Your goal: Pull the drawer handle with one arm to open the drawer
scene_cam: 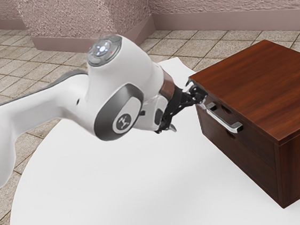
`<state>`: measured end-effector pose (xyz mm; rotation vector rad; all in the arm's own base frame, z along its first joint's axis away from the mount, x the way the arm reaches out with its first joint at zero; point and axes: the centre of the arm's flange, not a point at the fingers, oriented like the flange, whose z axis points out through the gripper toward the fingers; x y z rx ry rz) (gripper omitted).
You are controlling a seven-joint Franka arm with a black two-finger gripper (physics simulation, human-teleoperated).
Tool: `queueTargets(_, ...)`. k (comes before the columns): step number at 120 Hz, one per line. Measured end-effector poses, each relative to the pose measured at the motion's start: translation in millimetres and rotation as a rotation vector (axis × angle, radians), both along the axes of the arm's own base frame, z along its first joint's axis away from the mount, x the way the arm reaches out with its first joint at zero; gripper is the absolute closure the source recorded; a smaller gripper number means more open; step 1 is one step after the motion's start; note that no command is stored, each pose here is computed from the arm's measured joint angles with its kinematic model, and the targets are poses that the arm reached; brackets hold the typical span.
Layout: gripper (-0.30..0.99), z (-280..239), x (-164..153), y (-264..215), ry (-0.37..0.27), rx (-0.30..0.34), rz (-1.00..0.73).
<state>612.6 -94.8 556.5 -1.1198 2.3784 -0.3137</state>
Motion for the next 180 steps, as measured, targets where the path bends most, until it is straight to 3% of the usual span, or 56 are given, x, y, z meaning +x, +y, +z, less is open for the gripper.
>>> queueTargets(143, 0.00, -29, 15, -23, -0.011, -0.003, -0.022)
queueTargets(180, 0.00, -31, 6, -19, -0.003, -0.008, -0.020)
